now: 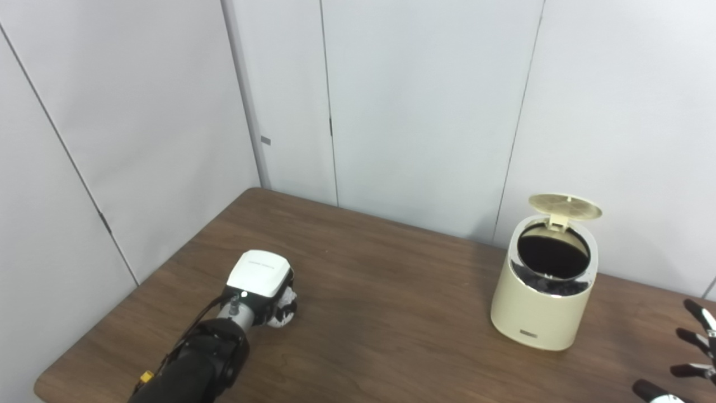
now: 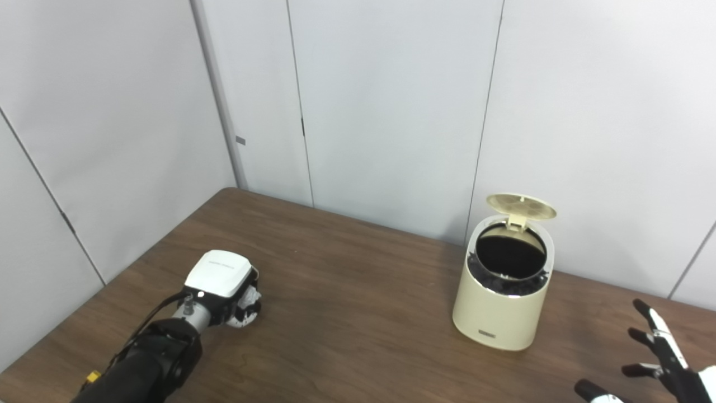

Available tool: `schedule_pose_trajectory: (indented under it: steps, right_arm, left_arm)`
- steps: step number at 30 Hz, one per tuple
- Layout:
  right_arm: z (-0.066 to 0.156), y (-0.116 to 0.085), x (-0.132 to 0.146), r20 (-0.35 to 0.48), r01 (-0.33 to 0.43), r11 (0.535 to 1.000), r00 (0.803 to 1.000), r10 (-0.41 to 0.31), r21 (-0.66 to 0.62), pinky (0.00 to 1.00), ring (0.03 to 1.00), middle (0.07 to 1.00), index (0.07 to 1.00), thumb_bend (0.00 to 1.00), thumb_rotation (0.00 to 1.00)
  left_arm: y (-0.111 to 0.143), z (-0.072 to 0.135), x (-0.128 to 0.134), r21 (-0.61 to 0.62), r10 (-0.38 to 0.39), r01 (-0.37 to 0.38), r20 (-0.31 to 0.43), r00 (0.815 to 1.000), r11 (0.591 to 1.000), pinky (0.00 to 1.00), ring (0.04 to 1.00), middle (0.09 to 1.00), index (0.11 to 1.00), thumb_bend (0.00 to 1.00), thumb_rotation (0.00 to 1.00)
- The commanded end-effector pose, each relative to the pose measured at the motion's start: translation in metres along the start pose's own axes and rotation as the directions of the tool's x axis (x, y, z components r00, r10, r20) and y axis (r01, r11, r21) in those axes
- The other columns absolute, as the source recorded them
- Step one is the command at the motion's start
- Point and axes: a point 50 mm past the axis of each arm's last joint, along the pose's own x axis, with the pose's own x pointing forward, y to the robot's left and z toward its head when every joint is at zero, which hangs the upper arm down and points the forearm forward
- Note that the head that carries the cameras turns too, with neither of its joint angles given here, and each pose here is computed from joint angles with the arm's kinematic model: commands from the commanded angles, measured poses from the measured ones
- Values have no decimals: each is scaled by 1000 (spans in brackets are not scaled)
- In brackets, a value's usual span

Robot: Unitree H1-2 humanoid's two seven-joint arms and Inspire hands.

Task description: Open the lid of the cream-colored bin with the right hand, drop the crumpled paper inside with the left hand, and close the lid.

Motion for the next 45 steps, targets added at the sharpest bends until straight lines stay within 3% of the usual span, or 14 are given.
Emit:
schedule_pose_trajectory:
  steps: [1, 9, 18, 25, 28, 35, 40, 45]
  right_arm:
    - [16, -12, 11, 91, 45, 999, 995, -43, -19, 675, 898, 988, 966, 770, 579]
    - [18, -10, 14, 90, 47, 999, 995, -46, -14, 679, 892, 982, 962, 765, 552]
    - [18, -9, 14, 91, 54, 998, 994, -53, -12, 687, 892, 980, 961, 774, 556]
    - [18, -7, 15, 82, 58, 998, 995, -57, -4, 669, 883, 974, 952, 788, 551]
    - [18, -5, 15, 79, 54, 999, 995, -55, 6, 626, 883, 973, 947, 780, 524]
    - [19, -1, 16, 88, 47, 999, 995, -47, 3, 764, 921, 982, 952, 720, 463]
    - [18, 1, 19, 92, 48, 999, 995, -48, 7, 791, 928, 977, 944, 728, 434]
    - [20, 3, 21, 98, 55, 998, 994, -56, 9, 757, 887, 962, 933, 731, 374]
  left_arm:
    - [18, -9, -1, 47, 36, -36, 6, 999, 998, 240, 282, 471, 485, 528, 0]
    - [50, -6, -1, 46, 79, -80, 29, 996, 996, 243, 285, 471, 485, 528, 0]
    - [67, -2, -1, 38, 112, -115, 70, 991, 993, 216, 273, 471, 484, 528, 0]
    - [80, 2, -2, 43, 166, -171, 107, 980, 984, 259, 310, 471, 484, 528, 0]
    - [88, 6, -3, 32, 212, -218, 140, 967, 975, 263, 302, 471, 483, 528, 0]
    - [110, 19, -4, 43, 280, -294, 209, 937, 955, 259, 305, 471, 483, 528, 0]
    - [135, 35, -2, 14, 340, -356, 265, 902, 934, 268, 308, 471, 483, 528, 0]
    - [162, 49, 2, -28, 397, -411, 332, 856, 911, 227, 259, 470, 482, 528, 0]
